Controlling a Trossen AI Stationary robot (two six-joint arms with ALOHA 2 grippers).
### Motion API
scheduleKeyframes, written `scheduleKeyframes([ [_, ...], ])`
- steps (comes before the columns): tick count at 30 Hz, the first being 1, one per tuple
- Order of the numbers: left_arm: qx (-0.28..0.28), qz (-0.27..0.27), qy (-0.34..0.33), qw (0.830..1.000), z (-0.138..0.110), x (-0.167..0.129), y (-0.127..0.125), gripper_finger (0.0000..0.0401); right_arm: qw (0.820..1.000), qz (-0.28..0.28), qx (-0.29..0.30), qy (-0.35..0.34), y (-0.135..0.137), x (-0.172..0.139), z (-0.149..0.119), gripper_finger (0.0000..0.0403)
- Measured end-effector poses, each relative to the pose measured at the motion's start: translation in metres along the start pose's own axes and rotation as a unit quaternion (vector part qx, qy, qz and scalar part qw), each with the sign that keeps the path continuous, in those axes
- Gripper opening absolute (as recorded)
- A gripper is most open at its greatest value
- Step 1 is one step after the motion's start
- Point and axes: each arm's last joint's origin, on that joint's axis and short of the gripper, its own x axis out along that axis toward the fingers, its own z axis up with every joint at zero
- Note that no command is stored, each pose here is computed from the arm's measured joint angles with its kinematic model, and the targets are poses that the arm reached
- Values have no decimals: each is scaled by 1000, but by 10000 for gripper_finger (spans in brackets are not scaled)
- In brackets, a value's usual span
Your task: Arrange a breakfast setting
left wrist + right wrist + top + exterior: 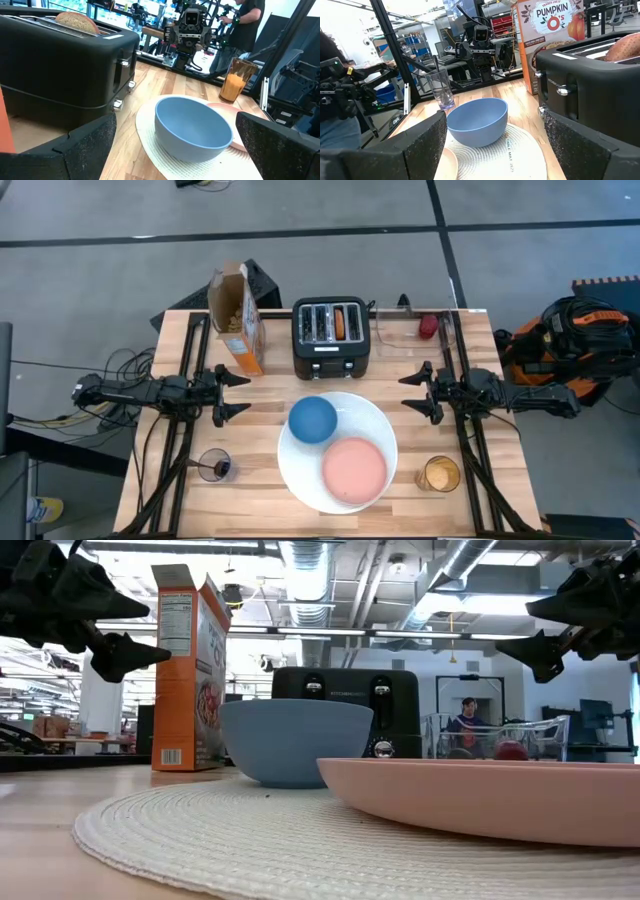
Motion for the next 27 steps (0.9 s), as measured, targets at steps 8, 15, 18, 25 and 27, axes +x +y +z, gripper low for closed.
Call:
scheduleKeyframes([
  [8,0,6,-2,1000,0,0,0,400,1000,0,0,0,0,0,0,356],
  [15,-4,31,-13,999,1,0,2,400,1000,0,0,0,0,0,0,356],
  [18,-5,32,-13,999,1,0,2,400,1000,0,0,0,0,0,0,356],
  [25,-103,75,-27,991,2,-1,4,400,1000,0,0,0,0,0,0,356],
  [27,-108,94,-15,990,3,-3,5,400,1000,0,0,0,0,0,0,356],
])
